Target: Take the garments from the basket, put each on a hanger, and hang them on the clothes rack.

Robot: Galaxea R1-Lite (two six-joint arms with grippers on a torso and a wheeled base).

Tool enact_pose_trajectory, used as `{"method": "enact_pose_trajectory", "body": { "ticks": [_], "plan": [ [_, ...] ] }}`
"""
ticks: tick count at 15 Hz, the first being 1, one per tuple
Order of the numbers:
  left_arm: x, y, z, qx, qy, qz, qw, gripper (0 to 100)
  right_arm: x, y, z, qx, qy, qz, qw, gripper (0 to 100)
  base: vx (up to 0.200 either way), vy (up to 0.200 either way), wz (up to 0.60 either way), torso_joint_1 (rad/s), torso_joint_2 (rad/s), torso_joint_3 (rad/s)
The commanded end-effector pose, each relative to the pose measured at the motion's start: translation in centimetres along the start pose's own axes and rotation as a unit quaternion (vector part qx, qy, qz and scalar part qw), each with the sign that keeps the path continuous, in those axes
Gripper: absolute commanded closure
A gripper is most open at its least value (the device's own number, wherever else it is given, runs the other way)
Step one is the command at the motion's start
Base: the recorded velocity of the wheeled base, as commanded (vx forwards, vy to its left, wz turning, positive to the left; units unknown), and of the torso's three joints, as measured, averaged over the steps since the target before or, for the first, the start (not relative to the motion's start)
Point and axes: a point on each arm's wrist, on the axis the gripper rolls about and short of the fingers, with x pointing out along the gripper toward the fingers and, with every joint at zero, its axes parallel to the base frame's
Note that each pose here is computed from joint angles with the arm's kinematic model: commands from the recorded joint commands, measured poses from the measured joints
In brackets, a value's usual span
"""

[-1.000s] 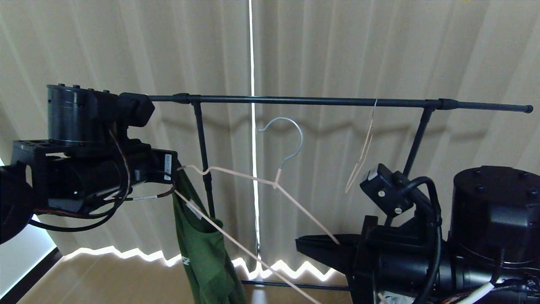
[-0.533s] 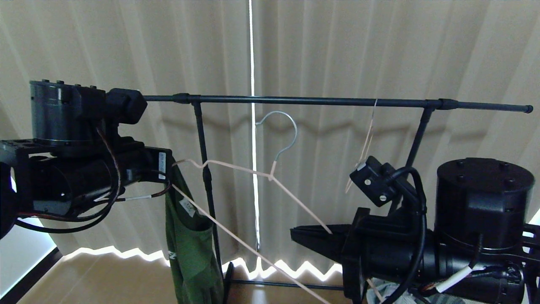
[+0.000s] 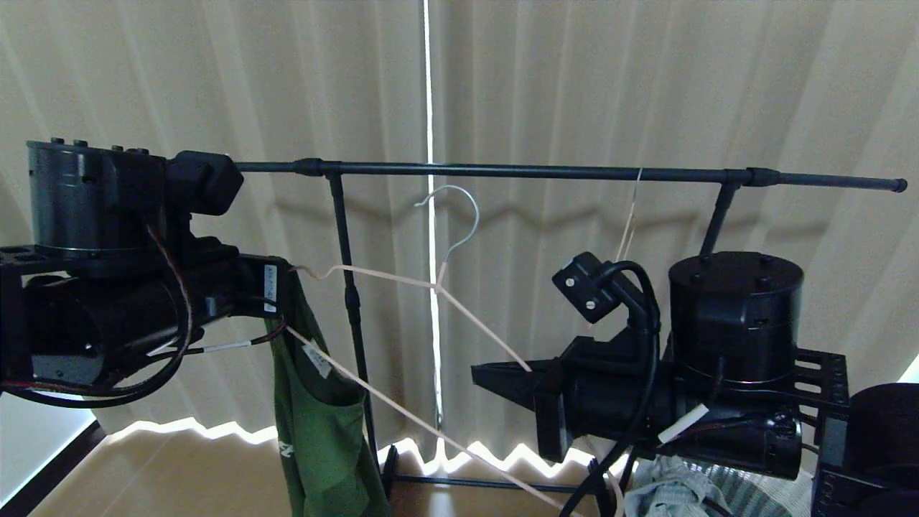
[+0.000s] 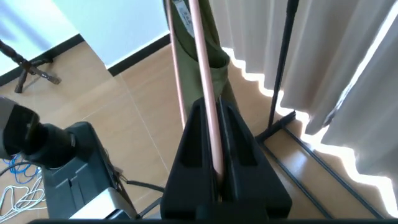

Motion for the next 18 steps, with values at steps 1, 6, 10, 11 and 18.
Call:
{"method": "enact_pose_trajectory", "body": {
  "ticks": [1, 6, 10, 11, 18],
  "plan": [
    [-0.2, 0.1, 0.2, -0.002, -0.006, 0.002, 1.0, 100, 1.1, -0.3, -0.8, 0.004, 0.02, -0.006, 0.9998, 100, 0.0, 0.0, 0.0, 0.0, 0.0, 0.0],
    [-0.5, 0.6, 0.2, -0.002, -0.006, 0.011, 0.9999, 100, 1.0, -1.1, -0.7, 0.006, 0.005, -0.074, 0.9972, 100, 0.0, 0.0, 0.0, 0.0, 0.0, 0.0],
    [-1.3, 0.8, -0.3, 0.013, 0.025, 0.015, 0.9995, 100, 0.9, -2.8, 0.1, 0.014, -0.015, -0.118, 0.9928, 100, 0.0, 0.0, 0.0, 0.0, 0.0, 0.0],
    [-1.5, 0.9, -0.3, 0.015, 0.027, 0.014, 0.9994, 100, 0.9, -3.1, 0.5, 0.016, -0.022, -0.126, 0.9917, 100, 0.0, 0.0, 0.0, 0.0, 0.0, 0.0],
    [-1.1, -1.6, 0.2, 0.01, 0.031, -0.024, 0.9992, 100, 2.2, -3.3, 0.8, 0.014, -0.028, -0.133, 0.9906, 100, 0.0, 0.0, 0.0, 0.0, 0.0, 0.0]
  ]
}}
